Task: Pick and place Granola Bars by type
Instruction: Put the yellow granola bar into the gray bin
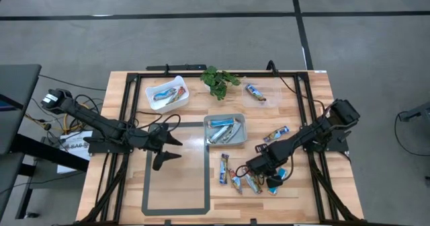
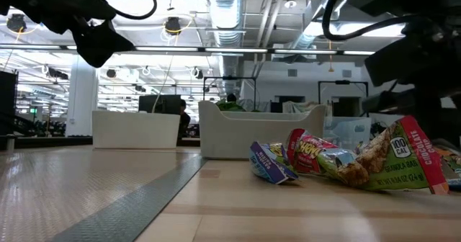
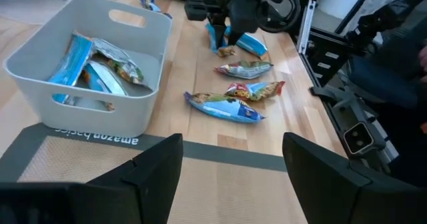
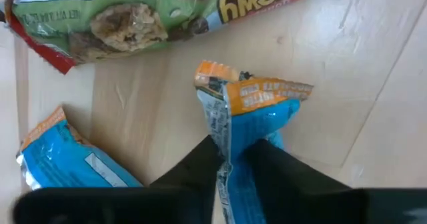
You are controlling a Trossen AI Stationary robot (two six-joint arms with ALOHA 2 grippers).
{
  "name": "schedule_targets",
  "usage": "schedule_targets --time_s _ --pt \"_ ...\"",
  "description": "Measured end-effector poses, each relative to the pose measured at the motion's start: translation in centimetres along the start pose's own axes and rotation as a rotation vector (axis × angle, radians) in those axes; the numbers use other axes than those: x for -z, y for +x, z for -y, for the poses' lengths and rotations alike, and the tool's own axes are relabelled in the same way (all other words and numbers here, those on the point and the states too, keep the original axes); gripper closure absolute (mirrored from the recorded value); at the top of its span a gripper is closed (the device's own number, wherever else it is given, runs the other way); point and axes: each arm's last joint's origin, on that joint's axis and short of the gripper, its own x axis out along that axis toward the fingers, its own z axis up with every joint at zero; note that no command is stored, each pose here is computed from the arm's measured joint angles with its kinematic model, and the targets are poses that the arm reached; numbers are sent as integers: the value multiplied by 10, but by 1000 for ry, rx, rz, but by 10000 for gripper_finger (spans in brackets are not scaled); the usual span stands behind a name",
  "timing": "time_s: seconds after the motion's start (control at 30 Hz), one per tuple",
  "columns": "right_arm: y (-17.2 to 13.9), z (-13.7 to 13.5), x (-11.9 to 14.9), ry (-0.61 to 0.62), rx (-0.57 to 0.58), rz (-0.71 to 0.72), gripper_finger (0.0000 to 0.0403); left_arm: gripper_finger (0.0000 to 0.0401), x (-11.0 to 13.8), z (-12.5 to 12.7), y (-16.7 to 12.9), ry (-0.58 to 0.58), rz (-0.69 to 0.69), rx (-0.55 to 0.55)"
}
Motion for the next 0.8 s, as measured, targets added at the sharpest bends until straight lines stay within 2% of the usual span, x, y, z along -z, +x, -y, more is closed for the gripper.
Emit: schedule_targets --time_s 0.17,0.27,0.53,0.7,0.8 --pt "-5 -1 0 5 -5 34 380 150 0 0 0 0 -1 3" --pt "-5 -1 -3 29 -13 61 398 150 0 0 0 0 -1 3" --pt "-12 1 -10 86 -33 153 385 150 0 0 0 0 -1 4" --pt "-35 12 -11 123 -42 259 390 150 0 0 0 -1 3 6" --pt "-55 23 -12 156 -51 368 397 150 -1 0 0 -2 4 7"
